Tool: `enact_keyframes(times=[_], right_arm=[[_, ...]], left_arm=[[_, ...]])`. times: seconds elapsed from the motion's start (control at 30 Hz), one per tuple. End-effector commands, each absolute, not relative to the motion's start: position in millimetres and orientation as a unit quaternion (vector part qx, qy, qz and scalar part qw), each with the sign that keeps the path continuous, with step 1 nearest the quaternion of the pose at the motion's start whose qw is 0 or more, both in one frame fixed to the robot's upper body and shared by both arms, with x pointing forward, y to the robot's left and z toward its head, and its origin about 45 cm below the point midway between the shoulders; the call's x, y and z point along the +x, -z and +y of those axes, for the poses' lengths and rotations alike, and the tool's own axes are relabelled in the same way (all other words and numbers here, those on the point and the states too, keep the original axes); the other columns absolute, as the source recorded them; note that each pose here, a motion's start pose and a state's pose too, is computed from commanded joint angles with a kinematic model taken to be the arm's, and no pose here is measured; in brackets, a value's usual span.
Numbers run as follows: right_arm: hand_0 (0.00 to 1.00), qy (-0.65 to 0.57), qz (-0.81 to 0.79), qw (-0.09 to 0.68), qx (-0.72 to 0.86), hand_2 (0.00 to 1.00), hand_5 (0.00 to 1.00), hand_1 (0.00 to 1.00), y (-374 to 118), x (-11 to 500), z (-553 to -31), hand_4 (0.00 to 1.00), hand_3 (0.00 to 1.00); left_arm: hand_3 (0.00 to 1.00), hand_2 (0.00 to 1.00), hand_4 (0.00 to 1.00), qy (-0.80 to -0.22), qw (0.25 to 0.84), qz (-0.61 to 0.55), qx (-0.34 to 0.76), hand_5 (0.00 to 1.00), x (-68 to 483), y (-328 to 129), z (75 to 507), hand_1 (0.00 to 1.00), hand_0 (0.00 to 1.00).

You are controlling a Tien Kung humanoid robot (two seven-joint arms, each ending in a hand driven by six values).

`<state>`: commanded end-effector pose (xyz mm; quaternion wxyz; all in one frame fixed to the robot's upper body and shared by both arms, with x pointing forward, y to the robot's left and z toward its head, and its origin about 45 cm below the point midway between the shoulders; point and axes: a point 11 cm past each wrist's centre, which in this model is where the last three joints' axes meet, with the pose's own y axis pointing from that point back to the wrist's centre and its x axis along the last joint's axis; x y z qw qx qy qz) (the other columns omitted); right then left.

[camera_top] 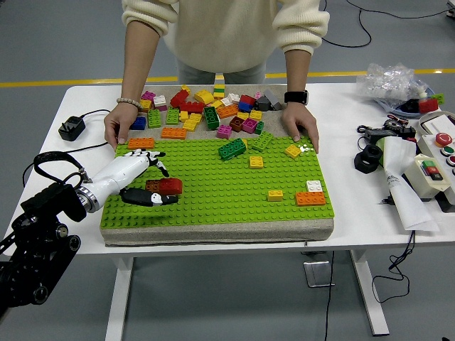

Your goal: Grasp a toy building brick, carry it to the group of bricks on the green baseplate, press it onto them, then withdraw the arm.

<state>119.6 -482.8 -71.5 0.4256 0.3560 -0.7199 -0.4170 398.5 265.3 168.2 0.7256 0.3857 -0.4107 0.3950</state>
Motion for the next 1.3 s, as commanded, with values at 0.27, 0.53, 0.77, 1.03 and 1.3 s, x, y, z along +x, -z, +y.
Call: enact_keyframes(times=[0.27, 0.53, 0.77, 1.03, 1.3], right_arm=[[0.779, 0.417, -0.72, 0.425, 0.355, 0.735, 0.683, 0.701, 71, 120, -483, 0.943, 0.678], [0.779, 0.417, -0.721, 0.425, 0.355, 0.735, 0.683, 0.701, 71, 120, -483, 0.943, 0.678], [0.779, 0.417, -0.721, 0.425, 0.354, 0.736, 0.683, 0.7, 71, 120, -484, 0.944, 0.678], [0.779, 0.417, -0.721, 0.425, 0.354, 0.736, 0.683, 0.7, 71, 121, -484, 0.944, 0.678], [0.779, 0.417, -0.721, 0.426, 0.354, 0.736, 0.683, 0.7, 71, 120, -484, 0.944, 0.678]], left_arm=[[0.625, 0.966, 0.998, -0.392, 0.729, -0.408, 0.386, 0.706, 396, -165, 263, 0.972, 0.998], [0.617, 0.955, 0.998, -0.391, 0.731, -0.404, 0.387, 0.696, 395, -161, 262, 0.966, 0.998], [0.613, 0.949, 0.998, -0.39, 0.732, -0.4, 0.389, 0.694, 395, -159, 262, 0.962, 0.998], [0.613, 0.947, 0.998, -0.391, 0.732, -0.394, 0.396, 0.689, 395, -154, 267, 0.962, 0.998], [0.61, 0.937, 0.998, -0.39, 0.732, -0.389, 0.401, 0.688, 393, -150, 270, 0.957, 0.998]])
